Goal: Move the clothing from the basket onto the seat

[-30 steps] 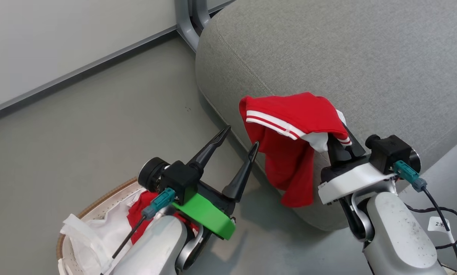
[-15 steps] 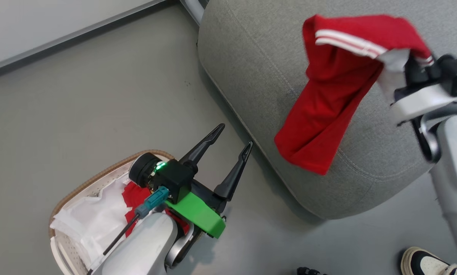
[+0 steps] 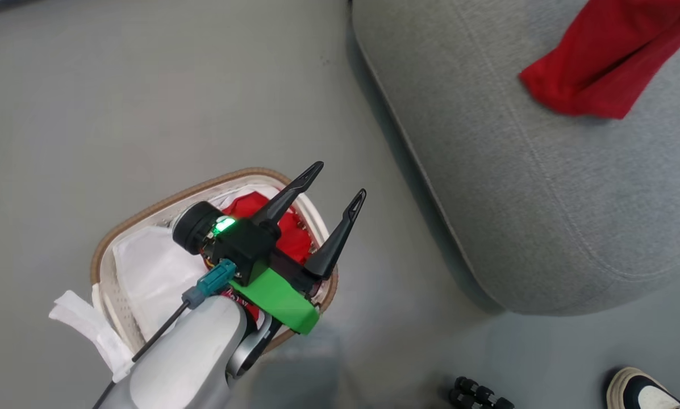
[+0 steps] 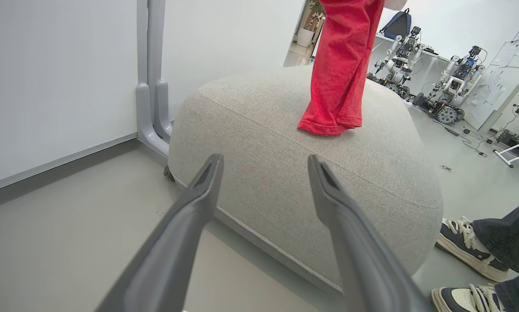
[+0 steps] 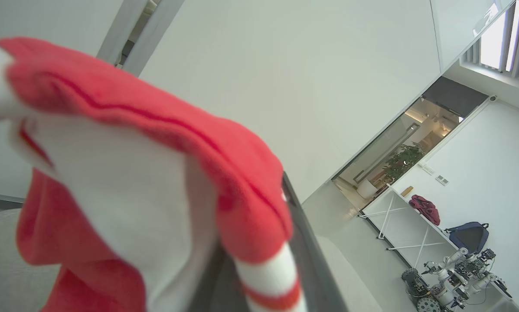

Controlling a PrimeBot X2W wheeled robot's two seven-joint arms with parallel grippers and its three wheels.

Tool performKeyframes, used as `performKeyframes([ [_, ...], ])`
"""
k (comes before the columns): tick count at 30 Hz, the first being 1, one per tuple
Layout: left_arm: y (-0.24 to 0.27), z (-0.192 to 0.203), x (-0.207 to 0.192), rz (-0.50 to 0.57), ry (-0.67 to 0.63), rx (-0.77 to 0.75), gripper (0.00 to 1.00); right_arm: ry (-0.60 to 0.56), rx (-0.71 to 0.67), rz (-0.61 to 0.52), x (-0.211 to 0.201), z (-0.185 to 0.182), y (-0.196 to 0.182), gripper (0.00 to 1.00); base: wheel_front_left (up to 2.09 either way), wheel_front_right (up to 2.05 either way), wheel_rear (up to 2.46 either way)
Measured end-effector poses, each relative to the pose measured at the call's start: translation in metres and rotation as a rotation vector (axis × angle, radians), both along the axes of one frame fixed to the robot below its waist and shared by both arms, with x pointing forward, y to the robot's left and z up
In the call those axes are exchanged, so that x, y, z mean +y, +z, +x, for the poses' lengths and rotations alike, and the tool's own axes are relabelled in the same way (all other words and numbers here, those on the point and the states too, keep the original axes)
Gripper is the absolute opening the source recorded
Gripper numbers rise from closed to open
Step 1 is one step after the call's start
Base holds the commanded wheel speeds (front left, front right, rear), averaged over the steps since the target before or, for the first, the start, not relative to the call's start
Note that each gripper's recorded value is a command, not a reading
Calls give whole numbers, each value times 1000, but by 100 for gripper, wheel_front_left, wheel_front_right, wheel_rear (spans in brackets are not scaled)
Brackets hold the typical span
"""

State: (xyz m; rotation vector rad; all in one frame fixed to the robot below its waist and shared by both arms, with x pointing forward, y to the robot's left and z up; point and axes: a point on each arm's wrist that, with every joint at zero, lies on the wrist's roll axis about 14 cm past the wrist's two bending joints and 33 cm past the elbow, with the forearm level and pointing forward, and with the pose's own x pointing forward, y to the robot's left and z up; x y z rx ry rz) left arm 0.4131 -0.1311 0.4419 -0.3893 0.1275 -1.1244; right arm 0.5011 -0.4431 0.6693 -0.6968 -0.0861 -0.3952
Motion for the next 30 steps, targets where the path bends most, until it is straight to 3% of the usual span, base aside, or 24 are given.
performKeyframes([
  [3, -9, 8, 9, 9, 29, 18, 100, -41, 49, -21, -10, 10, -11, 0, 0, 0, 0],
  [7, -24, 17, 22, 27, 64, 46, 100, -111, 95, 40, -27, 14, -43, 0, 0, 0, 0],
  [12, -37, 27, 35, 42, 101, 65, 100, -263, 166, 147, -61, -14, -102, 0, 0, 0, 0],
  [17, -53, 34, 51, 70, 139, 92, 100, -324, 223, 220, -74, -28, -149, 0, 0, 0, 0],
  [18, -56, 35, 53, 77, 145, 97, 100, -325, 233, 236, -73, -29, -159, 20, 0, 0, 0],
  [19, -59, 36, 56, 83, 150, 101, 100, -319, 241, 252, -71, -28, -168, 95, 0, 0, 0],
  [20, -61, 37, 58, 88, 155, 103, 100, -313, 247, 263, -69, -28, -176, 100, 0, 0, 0],
  [30, -57, 45, 73, 123, 218, 83, 100, -257, 295, 381, -41, -39, -227, 100, 0, 0, 0],
])
